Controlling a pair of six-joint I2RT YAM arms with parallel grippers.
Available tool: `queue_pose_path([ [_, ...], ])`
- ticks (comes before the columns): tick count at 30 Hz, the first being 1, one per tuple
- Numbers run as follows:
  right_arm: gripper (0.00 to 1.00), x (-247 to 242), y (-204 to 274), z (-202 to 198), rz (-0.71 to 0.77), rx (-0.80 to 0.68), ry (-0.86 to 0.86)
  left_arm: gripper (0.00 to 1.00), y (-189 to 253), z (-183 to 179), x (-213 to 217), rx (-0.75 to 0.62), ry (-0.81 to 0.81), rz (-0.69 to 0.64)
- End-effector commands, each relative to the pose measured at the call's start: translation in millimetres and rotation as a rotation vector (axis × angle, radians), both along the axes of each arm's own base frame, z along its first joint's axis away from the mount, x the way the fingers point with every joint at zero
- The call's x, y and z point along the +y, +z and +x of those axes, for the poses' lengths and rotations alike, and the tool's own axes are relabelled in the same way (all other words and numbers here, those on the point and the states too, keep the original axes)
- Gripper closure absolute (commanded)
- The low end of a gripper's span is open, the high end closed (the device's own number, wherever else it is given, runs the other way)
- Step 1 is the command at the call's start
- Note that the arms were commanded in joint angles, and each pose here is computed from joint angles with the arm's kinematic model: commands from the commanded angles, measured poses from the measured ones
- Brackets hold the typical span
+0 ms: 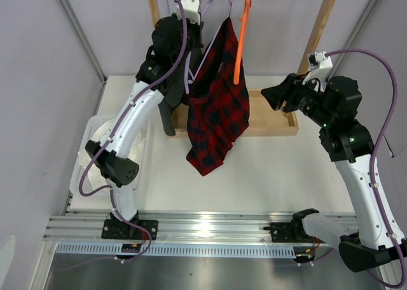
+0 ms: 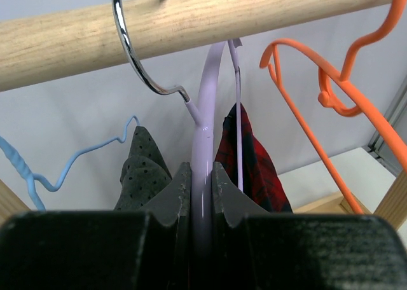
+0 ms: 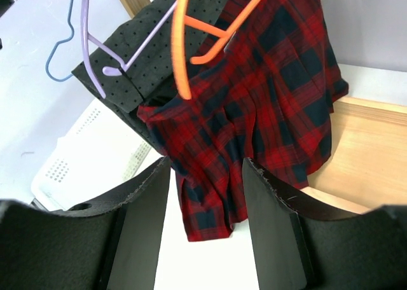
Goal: Place the skirt on the hanger
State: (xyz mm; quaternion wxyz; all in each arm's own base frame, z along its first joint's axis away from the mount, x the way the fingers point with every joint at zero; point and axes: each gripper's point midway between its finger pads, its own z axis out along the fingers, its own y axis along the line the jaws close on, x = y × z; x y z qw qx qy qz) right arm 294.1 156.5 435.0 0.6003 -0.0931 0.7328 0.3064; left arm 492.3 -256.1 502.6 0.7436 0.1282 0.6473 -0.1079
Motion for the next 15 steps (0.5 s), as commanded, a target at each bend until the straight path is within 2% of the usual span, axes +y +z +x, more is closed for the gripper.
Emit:
queue_pose_path([
  [1, 0.45, -2, 9, 3, -0.004, -0.045, 0.003, 1.00, 89, -13, 23, -0.243, 0.047, -0.178],
  [15, 0.45, -1, 5, 2, -0.002, -0.028, 0.008, 1.00, 64, 1, 24, -0.194, 0.085, -0.151],
])
